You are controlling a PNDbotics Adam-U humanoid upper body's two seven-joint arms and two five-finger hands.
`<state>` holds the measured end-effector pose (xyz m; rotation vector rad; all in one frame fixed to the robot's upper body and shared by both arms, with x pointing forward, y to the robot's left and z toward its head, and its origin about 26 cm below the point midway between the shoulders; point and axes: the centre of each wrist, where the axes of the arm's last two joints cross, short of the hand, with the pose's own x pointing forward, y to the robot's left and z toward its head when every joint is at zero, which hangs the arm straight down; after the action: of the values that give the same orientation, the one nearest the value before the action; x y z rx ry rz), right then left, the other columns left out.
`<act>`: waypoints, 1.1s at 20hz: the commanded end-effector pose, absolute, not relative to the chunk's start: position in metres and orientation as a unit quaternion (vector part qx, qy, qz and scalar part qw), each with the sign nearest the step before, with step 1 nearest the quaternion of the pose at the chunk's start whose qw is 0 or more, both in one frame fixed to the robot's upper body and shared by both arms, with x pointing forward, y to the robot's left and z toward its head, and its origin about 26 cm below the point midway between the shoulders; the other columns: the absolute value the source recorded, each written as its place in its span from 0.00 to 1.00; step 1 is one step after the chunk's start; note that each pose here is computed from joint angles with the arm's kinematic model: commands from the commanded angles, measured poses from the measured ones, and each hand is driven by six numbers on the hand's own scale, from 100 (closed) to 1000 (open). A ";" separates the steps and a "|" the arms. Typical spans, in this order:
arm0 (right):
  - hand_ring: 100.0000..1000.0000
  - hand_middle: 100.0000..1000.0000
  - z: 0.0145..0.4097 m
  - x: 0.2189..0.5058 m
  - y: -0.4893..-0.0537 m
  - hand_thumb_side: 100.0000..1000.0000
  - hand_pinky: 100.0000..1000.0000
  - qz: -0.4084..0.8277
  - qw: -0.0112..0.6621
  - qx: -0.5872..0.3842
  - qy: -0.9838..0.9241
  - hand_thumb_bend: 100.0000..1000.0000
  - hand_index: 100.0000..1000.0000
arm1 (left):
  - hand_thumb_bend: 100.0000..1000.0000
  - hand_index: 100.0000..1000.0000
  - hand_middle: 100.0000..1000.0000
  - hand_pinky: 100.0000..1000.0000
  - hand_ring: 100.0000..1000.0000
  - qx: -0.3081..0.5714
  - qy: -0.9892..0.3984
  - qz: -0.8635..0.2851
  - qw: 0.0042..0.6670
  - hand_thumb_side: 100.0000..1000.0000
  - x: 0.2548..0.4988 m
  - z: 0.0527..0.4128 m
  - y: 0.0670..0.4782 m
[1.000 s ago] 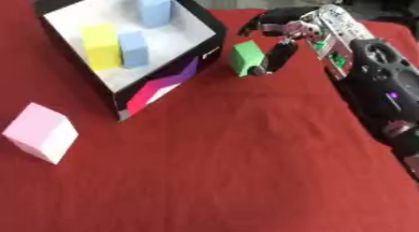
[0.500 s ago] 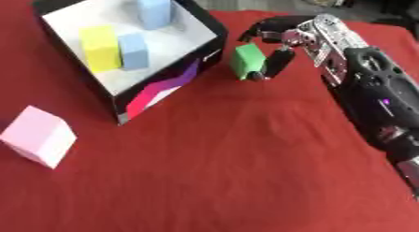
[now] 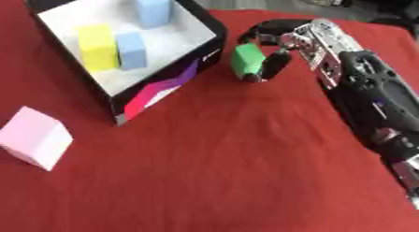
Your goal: Pick up objects on the table and place them in the box.
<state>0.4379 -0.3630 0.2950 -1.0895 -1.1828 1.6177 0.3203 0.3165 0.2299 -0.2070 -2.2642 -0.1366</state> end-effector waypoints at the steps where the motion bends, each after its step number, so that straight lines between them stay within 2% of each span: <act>1: 0.95 0.82 0.306 0.435 -0.372 0.31 0.93 0.631 0.419 -0.452 -0.472 0.37 0.90 | 0.15 0.74 0.78 0.84 0.71 -0.074 -0.907 -0.071 0.408 0.76 0.319 0.240 0.318; 8: 0.92 0.81 0.302 0.430 -0.378 0.31 0.92 0.627 0.424 -0.452 -0.472 0.37 0.89 | 0.15 0.74 0.78 0.84 0.71 -0.075 -0.907 -0.074 0.408 0.77 0.319 0.240 0.318; 15: 0.82 0.61 0.304 0.429 -0.375 0.23 0.89 0.601 0.419 -0.451 -0.510 0.38 0.68 | 0.15 0.73 0.78 0.84 0.71 -0.073 -0.905 -0.074 0.412 0.77 0.320 0.238 0.319; 22: 0.80 0.56 0.310 0.426 -0.372 0.24 0.88 0.580 0.411 -0.465 -0.528 0.38 0.64 | 0.15 0.73 0.78 0.84 0.71 -0.073 -0.904 -0.073 0.416 0.76 0.319 0.237 0.319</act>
<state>0.4333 -0.3641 0.2898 -1.1049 -1.3154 1.4787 0.3219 0.3155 0.2290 -0.2059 -2.2553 -0.1516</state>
